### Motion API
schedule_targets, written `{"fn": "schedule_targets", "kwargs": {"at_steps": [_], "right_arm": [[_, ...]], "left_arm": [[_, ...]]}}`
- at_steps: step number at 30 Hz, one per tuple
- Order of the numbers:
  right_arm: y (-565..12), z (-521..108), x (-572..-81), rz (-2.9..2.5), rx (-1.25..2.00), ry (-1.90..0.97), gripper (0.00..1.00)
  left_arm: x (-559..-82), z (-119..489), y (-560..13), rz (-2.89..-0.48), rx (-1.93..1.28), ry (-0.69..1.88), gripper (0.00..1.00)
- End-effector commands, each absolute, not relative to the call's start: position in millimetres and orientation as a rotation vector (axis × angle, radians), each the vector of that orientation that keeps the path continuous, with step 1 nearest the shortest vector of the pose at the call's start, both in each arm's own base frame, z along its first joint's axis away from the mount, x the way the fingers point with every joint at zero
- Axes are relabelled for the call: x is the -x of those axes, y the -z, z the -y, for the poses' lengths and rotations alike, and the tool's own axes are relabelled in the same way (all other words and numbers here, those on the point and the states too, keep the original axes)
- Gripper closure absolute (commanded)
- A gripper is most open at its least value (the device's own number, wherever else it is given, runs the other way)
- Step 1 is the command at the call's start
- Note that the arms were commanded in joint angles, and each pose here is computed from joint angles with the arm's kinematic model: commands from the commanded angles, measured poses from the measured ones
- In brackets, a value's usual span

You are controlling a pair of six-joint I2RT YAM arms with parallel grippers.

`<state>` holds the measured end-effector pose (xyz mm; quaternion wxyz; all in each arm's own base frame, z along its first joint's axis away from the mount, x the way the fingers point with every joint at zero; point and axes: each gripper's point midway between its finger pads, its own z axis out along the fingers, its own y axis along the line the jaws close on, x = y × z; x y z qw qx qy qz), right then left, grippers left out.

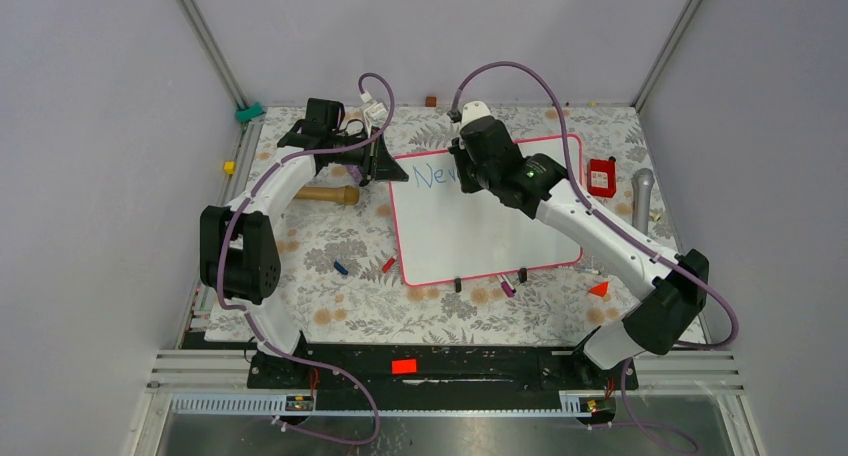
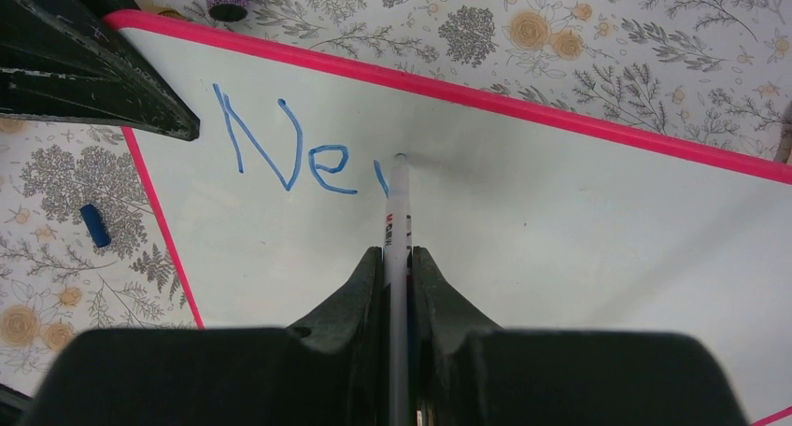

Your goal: Write a sentence on the whiteboard

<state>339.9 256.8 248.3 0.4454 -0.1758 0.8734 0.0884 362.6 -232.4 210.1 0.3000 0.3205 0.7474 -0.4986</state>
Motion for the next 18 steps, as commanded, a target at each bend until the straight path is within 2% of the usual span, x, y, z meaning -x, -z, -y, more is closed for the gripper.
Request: {"fn": "schedule_targets", "kwargs": {"at_steps": [1, 12, 18], "right_arm": [[-260.2, -254.8, -353.5, -2.132, 0.383, -0.218, 1.0], [-230.4, -239.4, -330.6, -2.197, 0.398, -0.208, 1.0], [-232.3, -236.1, -332.2, -2.188, 0.398, -0.186, 1.0]], "left_arm": [[-379.9, 220.1, -169.2, -2.058, -0.922, 1.03, 0.92], [-380.0, 220.0, -169.3, -2.057, -0.921, 1.033, 0.92], [-379.8, 220.2, -168.8, -2.058, -0.922, 1.033, 0.92]]}}
